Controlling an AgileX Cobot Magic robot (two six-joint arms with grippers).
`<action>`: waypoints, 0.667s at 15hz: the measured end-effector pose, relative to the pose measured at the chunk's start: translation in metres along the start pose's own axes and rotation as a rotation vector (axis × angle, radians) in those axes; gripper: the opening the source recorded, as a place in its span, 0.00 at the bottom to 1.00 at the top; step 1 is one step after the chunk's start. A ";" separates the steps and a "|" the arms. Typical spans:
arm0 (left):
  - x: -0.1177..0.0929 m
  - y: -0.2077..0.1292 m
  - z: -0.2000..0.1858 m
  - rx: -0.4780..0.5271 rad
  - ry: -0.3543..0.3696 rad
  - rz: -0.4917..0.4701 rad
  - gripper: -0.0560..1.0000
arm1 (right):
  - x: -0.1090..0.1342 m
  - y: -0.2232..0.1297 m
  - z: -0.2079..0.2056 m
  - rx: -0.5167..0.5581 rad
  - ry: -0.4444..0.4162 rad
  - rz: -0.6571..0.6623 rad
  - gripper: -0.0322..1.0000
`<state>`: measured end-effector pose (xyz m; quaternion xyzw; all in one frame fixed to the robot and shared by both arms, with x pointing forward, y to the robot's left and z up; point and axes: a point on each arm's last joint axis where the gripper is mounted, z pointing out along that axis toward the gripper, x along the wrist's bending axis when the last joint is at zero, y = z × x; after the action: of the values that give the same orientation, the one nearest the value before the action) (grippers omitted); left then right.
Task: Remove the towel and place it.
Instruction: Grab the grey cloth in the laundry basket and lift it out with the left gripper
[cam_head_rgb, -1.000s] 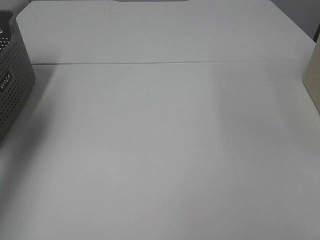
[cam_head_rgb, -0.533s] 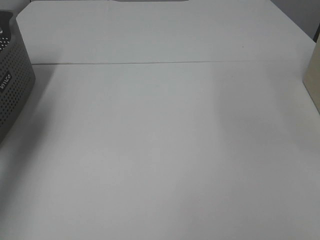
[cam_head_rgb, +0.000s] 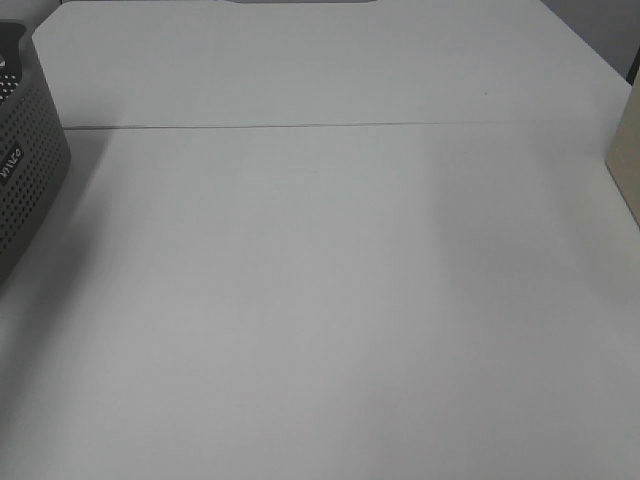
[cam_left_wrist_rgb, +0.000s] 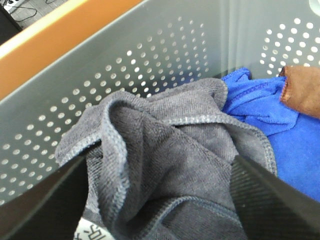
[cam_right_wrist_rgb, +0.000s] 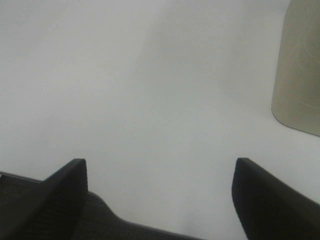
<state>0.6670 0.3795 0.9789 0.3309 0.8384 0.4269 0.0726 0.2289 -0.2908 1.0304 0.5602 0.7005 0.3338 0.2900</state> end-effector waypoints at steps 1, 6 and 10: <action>0.000 0.000 0.000 -0.002 0.004 0.002 0.72 | 0.000 0.000 0.000 0.000 0.000 0.000 0.77; 0.005 0.001 0.000 -0.014 0.054 -0.001 0.08 | 0.000 0.000 0.000 0.000 0.000 0.000 0.77; -0.001 -0.001 0.001 0.010 -0.013 -0.024 0.05 | 0.000 0.000 0.000 0.000 0.000 0.000 0.77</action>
<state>0.6676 0.3795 0.9776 0.3243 0.8439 0.4195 0.0816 0.2289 -0.2908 1.0304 0.5602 0.7005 0.3338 0.2900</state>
